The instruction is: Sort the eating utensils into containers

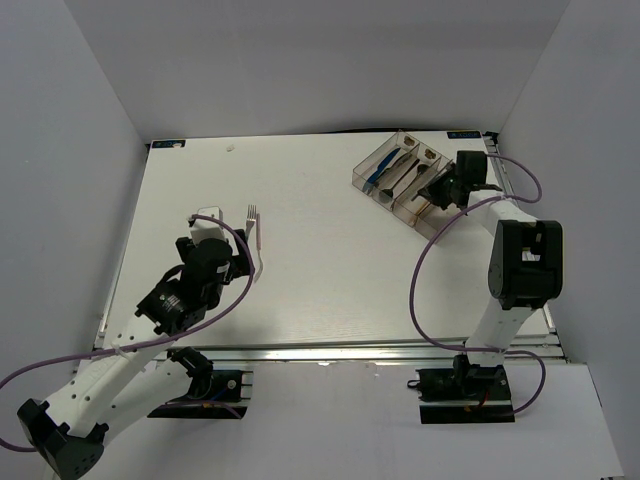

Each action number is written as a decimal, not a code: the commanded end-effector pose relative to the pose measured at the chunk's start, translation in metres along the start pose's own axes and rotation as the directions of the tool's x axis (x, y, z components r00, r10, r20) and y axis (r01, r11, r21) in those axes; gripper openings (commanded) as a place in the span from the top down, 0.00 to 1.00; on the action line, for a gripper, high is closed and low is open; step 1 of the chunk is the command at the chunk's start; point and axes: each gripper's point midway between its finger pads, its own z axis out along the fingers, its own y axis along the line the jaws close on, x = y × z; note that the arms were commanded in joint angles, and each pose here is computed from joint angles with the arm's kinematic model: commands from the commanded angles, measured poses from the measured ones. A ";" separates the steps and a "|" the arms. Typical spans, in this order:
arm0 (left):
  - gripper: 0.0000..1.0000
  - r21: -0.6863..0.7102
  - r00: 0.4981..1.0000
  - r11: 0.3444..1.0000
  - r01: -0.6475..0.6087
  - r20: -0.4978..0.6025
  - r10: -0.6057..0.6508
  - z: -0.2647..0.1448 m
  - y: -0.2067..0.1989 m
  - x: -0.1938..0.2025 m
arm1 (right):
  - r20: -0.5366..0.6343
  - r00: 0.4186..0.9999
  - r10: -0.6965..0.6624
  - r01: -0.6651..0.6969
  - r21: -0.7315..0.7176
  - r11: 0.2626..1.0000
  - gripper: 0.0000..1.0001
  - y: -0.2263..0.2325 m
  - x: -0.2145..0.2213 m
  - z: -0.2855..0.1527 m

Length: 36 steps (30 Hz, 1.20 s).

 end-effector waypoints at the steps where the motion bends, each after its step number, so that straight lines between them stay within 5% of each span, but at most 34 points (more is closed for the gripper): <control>1: 0.02 0.011 1.000 1.000 0.004 0.011 -0.005 0.000 -0.003 -0.003 | -0.011 1.000 0.001 -0.001 0.013 1.000 0.94 -0.010 0.004 0.002; 10: 0.02 0.007 1.000 1.000 0.006 0.013 -0.006 0.000 -0.002 -0.004 | -0.034 0.999 -0.027 0.026 -0.020 0.999 0.67 -0.001 0.003 0.001; 16: 0.02 0.000 1.000 1.000 -0.003 0.002 0.003 0.002 -0.002 -0.002 | -0.008 0.998 -0.056 0.056 -0.056 0.997 0.66 0.018 -0.007 -0.016; 20: 0.02 -0.019 1.000 1.000 -0.002 0.001 0.002 0.003 0.000 -0.001 | 0.066 0.982 -0.177 0.183 -0.093 0.979 0.65 0.044 -0.010 -0.053; 22: 0.02 -0.029 1.000 1.000 -0.004 -0.005 0.003 0.005 0.001 0.001 | 0.174 0.923 -0.343 0.358 -0.063 0.932 0.58 0.064 -0.006 -0.087; 23: 0.02 -0.036 1.000 0.999 -0.002 -0.005 0.002 0.005 0.001 0.000 | 0.189 0.878 -0.440 0.457 -0.056 0.888 0.52 0.072 0.009 -0.098; 25: 0.02 -0.046 1.000 0.999 -0.012 -0.019 0.012 0.008 0.001 0.002 | 0.206 0.845 -0.493 0.519 -0.095 0.850 0.19 0.072 0.028 -0.126; 26: 0.02 -0.052 1.000 0.999 -0.010 -0.017 0.010 0.008 0.001 0.001 | 0.176 0.842 -0.510 0.533 -0.134 0.835 0.11 0.070 0.044 -0.134; 30: 0.02 -0.141 1.000 0.990 -0.022 -0.019 0.019 0.013 0.013 0.001 | 0.141 0.824 -0.548 0.566 -0.237 0.790 0.11 0.048 0.090 -0.168; 36: 0.02 -0.133 0.971 0.991 -0.028 -0.241 -0.005 0.064 0.005 0.032 | -0.038 0.785 -0.618 0.567 -0.357 0.742 0.11 0.008 0.156 -0.179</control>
